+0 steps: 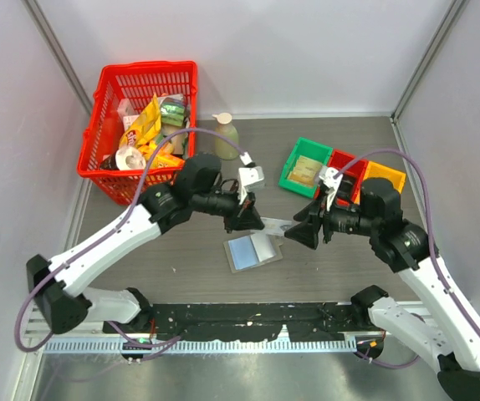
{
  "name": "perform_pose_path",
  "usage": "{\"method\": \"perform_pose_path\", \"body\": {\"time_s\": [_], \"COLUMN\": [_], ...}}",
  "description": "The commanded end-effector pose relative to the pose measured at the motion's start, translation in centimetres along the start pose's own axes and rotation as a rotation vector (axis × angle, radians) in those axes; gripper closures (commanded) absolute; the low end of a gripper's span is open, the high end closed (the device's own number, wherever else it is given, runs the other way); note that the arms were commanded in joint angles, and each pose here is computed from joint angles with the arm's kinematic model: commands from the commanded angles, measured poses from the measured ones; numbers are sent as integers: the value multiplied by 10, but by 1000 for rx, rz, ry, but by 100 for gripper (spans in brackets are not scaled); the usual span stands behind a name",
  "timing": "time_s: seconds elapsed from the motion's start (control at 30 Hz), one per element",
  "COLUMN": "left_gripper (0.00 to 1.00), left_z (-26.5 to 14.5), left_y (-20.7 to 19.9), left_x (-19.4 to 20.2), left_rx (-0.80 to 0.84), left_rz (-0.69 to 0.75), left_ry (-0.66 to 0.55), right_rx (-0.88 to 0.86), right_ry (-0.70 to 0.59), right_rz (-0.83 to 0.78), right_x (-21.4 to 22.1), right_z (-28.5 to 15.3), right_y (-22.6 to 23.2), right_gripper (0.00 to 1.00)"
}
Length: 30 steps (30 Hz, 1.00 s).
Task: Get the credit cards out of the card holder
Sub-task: Remove the credit card from the card holder, then place the credit card in the storage box.
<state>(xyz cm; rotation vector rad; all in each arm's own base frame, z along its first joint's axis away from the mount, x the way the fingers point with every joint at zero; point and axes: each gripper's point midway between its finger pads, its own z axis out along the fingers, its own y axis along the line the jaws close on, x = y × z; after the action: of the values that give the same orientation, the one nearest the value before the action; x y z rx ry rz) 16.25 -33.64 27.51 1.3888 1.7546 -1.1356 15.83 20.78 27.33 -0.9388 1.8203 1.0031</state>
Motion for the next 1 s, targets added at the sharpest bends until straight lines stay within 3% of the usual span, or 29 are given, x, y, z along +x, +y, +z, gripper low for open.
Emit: {"method": "perform_pose_path", "body": {"time_s": [0.0, 0.13, 0.27, 0.47, 0.8, 0.93, 0.97], "left_gripper": [100, 100, 100, 100, 100, 100, 100], "left_z": [-22, -42, -48, -44, -36, -35, -35], "left_y": [9, 5, -4, -13, -8, -6, -5], "left_x": [-57, -77, -83, -85, -70, -65, -64], "left_rx": [-140, -158, -102, -34, -38, -51, -56], "left_rz": [-79, -164, -223, -242, -283, -294, -298], "left_ry": [-393, -629, -721, -719, -696, -694, -692], "right_rx": [82, 46, -36, -157, -172, -163, -158], "right_ry": [-256, -412, -522, -616, -685, -693, -690], "right_rz": [38, 95, 129, 116, 90, 97, 98], "right_x": [-34, -42, -48, -65, -84, -87, -86], "right_z": [-2, -1, 0, -4, -15, -16, -15], "right_y": [-8, -4, 5, 21, 29, 27, 26], "right_gripper": [36, 33, 32, 33, 37, 49, 59]}}
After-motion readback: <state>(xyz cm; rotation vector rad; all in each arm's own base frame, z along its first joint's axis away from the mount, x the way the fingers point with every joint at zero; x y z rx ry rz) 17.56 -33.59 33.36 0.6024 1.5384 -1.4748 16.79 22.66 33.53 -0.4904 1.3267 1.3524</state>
